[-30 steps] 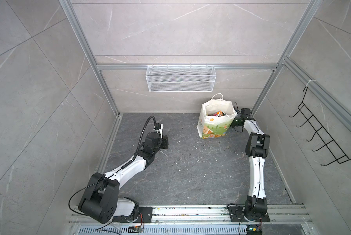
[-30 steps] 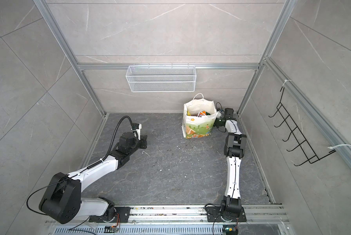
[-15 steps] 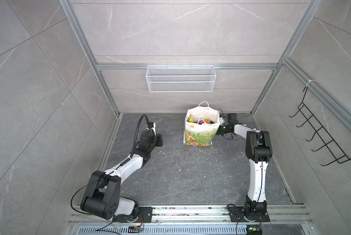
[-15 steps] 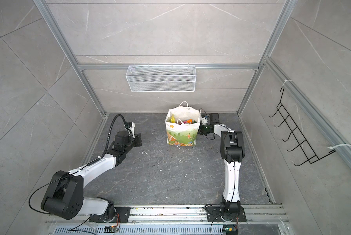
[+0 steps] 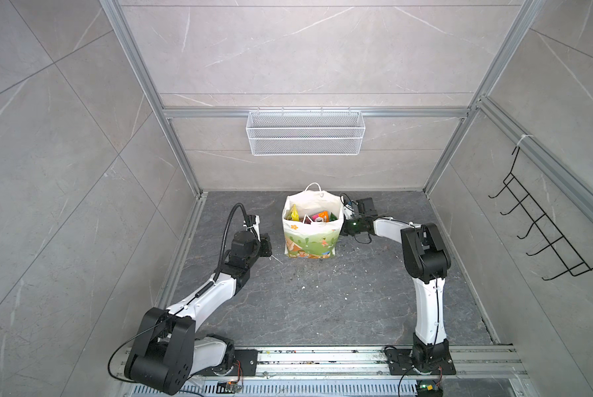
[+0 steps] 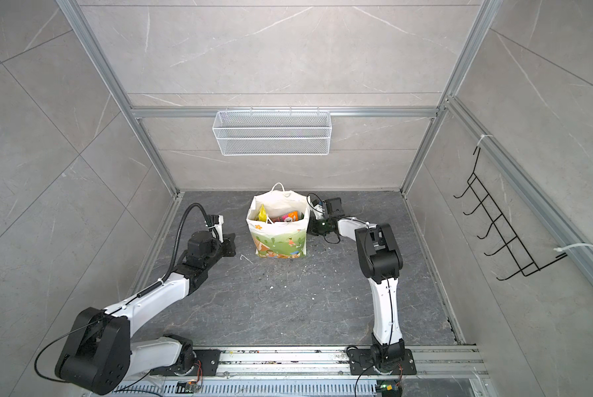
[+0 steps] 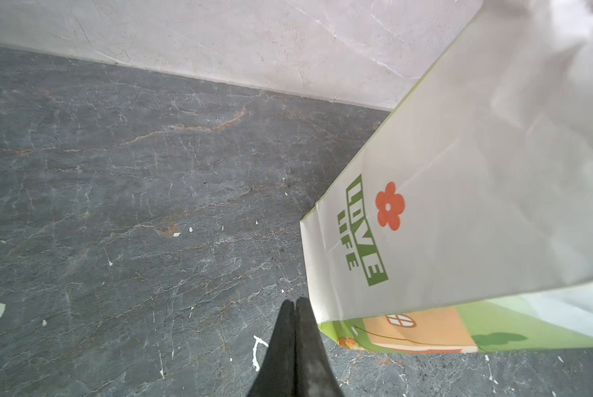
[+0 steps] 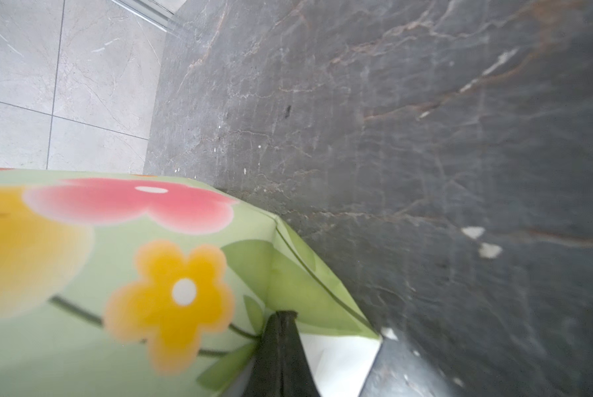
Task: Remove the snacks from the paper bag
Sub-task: 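Drag the paper bag with the right gripper toward the table center, then raise both grippers above the bag's opening on either side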
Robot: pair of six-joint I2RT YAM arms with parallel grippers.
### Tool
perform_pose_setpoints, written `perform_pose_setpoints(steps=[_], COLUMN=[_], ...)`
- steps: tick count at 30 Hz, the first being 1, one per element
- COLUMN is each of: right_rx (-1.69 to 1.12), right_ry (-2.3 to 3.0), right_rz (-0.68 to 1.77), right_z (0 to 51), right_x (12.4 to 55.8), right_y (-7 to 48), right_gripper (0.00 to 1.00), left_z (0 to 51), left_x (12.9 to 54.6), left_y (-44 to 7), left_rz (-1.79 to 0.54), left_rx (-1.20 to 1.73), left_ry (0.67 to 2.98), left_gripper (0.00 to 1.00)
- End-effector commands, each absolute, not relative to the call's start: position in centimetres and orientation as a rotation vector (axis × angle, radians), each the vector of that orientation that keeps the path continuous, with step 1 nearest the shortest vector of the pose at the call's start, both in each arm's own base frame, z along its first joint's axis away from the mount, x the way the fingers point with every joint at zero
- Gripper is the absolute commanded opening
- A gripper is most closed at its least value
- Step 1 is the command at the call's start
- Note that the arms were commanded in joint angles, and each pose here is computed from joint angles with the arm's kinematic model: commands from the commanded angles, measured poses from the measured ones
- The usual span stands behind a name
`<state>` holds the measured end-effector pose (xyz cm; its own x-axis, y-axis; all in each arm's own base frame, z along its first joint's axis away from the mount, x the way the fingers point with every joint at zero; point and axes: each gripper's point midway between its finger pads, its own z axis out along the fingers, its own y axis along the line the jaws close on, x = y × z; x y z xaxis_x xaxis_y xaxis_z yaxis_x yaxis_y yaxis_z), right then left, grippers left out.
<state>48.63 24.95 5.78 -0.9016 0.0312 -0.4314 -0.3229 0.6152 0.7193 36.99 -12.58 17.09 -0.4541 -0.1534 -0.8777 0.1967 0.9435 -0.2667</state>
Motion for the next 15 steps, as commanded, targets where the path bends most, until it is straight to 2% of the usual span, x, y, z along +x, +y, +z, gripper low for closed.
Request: perform_pose_setpoints(steps=[1, 4, 8, 12, 13, 14, 15], right_rx=[-0.248, -0.234, -0.212, -0.149, -0.143, -0.146, -0.143], right_ry=[2.393, 2.406, 2.419, 2.413, 2.405, 2.384, 2.363], right_rz=[1.181, 1.134, 1.025, 0.827, 0.797, 0.769, 0.749], right_z=[8.5, 9.7, 12.6, 16.4, 17.5, 19.0, 20.4], right_x=[48.8, 48.8, 48.4, 47.7, 47.4, 47.0, 46.6], right_y=[25.6, 25.1, 23.8, 21.2, 20.7, 20.3, 19.8], right_gripper=[0.05, 0.06, 0.15, 0.22, 0.25, 0.28, 0.32], left_z=[19.4, 20.8, 23.3, 26.5, 27.6, 29.0, 30.5], left_x=[36.3, 35.0, 33.5, 32.7, 32.6, 32.6, 32.7], left_y=[-11.7, -11.3, -10.9, -11.8, -12.2, -12.7, -13.2], left_rz=[-0.401, -0.407, -0.392, -0.428, -0.446, -0.470, -0.491], left_rx=[-0.005, -0.013, 0.020, 0.116, 0.137, 0.163, 0.188], left_ry=[1.950, 1.941, 1.933, 1.903, 1.887, 1.867, 1.842], left_gripper=[0.00, 0.00, 0.00, 0.05, 0.09, 0.17, 0.21])
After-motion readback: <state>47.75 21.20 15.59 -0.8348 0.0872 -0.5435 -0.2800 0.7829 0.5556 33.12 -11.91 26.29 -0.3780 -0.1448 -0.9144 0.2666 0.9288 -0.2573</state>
